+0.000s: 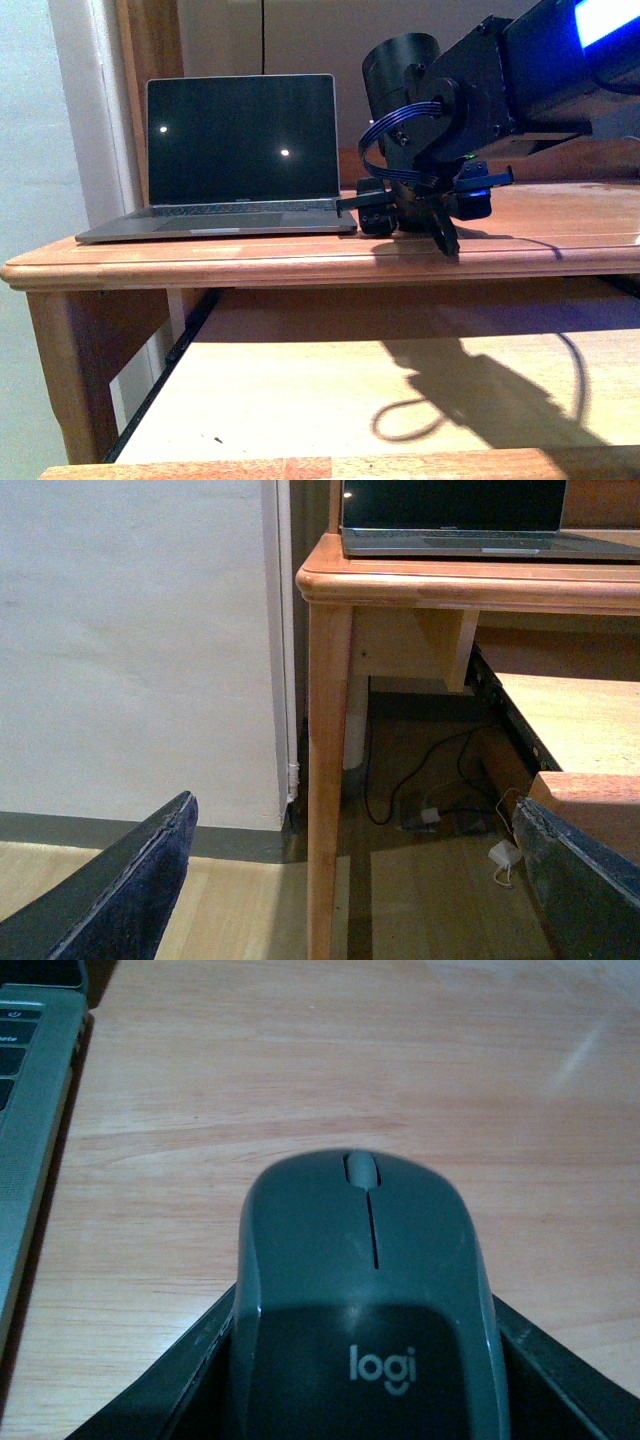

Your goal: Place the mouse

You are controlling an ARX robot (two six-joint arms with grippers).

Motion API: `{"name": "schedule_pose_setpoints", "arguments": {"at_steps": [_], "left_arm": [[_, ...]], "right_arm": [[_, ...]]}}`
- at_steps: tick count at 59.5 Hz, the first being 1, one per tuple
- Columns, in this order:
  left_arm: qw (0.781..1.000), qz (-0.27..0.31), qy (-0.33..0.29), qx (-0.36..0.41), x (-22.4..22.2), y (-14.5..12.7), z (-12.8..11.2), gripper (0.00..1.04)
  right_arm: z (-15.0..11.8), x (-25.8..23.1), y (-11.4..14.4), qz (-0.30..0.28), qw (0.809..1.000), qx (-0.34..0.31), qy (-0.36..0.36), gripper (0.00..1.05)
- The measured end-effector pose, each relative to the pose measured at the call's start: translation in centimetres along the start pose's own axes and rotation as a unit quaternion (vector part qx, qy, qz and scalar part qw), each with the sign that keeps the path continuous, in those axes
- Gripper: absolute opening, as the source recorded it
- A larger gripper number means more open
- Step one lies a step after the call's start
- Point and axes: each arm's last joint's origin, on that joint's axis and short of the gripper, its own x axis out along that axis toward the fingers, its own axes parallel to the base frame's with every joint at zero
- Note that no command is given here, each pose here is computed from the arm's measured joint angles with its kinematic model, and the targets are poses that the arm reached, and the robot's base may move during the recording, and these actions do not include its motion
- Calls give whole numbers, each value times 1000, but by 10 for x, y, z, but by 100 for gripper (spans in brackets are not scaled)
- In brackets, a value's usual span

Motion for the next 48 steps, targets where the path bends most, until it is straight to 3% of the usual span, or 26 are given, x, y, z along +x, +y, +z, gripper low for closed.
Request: {"name": "schedule_pose_setpoints", "arguments": {"at_steps": [11,16,23,29,34,37,46,48], "left_arm": [[1000,0,0,0,0,0,0,97],[1000,0,0,0,0,0,0,97],[1000,0,0,0,0,0,0,97],[1000,0,0,0,0,0,0,97],[1000,0,0,0,0,0,0,97],[1000,0,0,0,0,0,0,97],[1000,0,0,0,0,0,0,97],[1000,0,0,0,0,0,0,97]], "right_arm": [[9,-7,-9,14,999,27,-35,97],[16,-19,-25,35,996,49,-58,97],[33,-63,-79,74,987,85,-115,97],[28,-113,-134,105,977,99,-156,97],[-6,-152,-176,138,974,92,-156,97],[-51,-177,-201,155,976,78,-129,97],[-145,-217,-234,160,984,63,-43,97],[-154,-222,-236,160,985,63,-34,97]]}}
